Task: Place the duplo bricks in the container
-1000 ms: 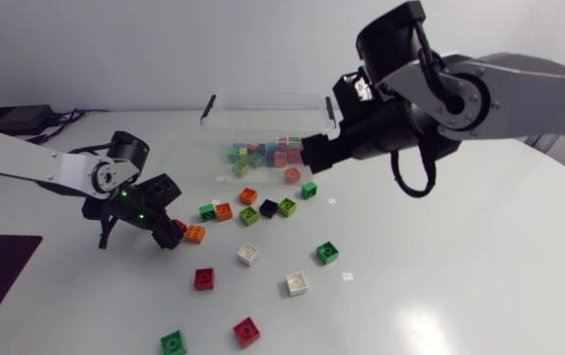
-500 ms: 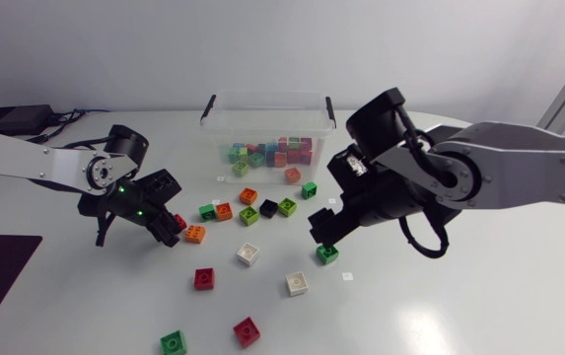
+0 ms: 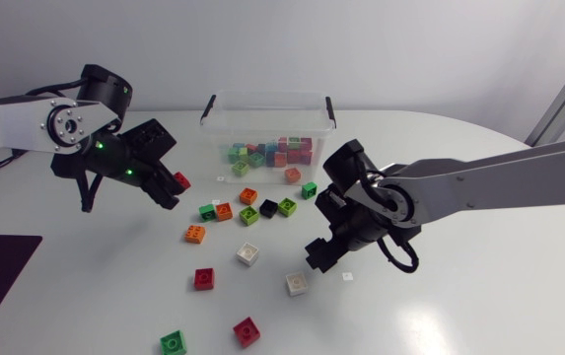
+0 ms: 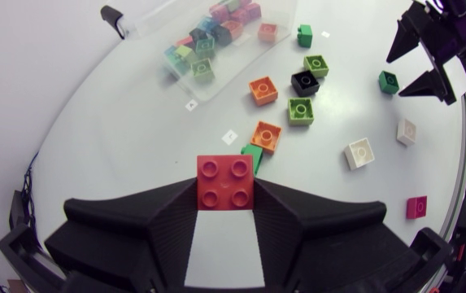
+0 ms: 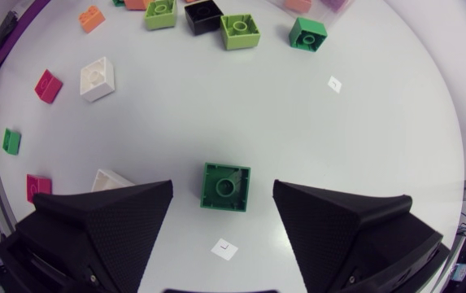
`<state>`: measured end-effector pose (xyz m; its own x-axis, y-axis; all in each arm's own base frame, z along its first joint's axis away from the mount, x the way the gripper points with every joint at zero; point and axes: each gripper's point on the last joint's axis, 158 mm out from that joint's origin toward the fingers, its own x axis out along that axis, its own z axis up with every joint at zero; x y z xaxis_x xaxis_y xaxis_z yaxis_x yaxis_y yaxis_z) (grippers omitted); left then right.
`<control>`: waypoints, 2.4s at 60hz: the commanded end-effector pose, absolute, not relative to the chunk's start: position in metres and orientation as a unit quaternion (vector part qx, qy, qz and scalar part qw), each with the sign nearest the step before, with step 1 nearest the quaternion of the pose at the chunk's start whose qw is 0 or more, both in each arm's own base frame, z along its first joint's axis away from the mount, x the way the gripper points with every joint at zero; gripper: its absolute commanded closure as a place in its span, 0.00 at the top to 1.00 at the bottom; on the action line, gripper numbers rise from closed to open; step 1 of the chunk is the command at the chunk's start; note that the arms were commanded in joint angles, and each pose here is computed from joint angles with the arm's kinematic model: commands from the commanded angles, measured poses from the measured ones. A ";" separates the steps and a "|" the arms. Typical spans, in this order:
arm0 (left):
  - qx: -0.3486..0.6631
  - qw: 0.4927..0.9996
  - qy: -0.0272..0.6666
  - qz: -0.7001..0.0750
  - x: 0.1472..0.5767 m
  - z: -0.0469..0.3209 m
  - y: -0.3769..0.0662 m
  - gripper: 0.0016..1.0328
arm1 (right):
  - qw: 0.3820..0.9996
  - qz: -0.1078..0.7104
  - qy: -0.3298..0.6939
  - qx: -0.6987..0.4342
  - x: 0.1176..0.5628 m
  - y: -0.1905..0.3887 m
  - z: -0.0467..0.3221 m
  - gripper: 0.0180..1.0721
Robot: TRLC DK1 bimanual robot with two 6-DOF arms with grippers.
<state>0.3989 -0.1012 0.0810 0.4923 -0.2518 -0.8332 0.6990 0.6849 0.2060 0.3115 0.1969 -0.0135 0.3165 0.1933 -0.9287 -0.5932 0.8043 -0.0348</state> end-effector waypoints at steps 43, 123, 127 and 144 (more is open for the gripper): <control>0.201 0.881 0.305 -0.301 0.466 0.186 -0.170 0.28 | 0.796 0.235 0.522 -0.197 0.324 0.193 -0.023 0.24; 0.200 0.888 0.299 -0.285 0.458 0.157 -0.122 0.95 | 0.916 0.243 0.303 -0.096 0.469 0.249 0.183 0.24; 0.222 0.874 0.313 -0.299 0.441 0.138 -0.117 0.95 | 0.920 0.239 0.297 -0.094 0.479 0.249 0.184 0.24; 0.276 0.821 0.355 -0.352 0.392 0.082 -0.107 0.95 | 0.930 0.229 0.275 -0.085 0.507 0.257 0.185 0.24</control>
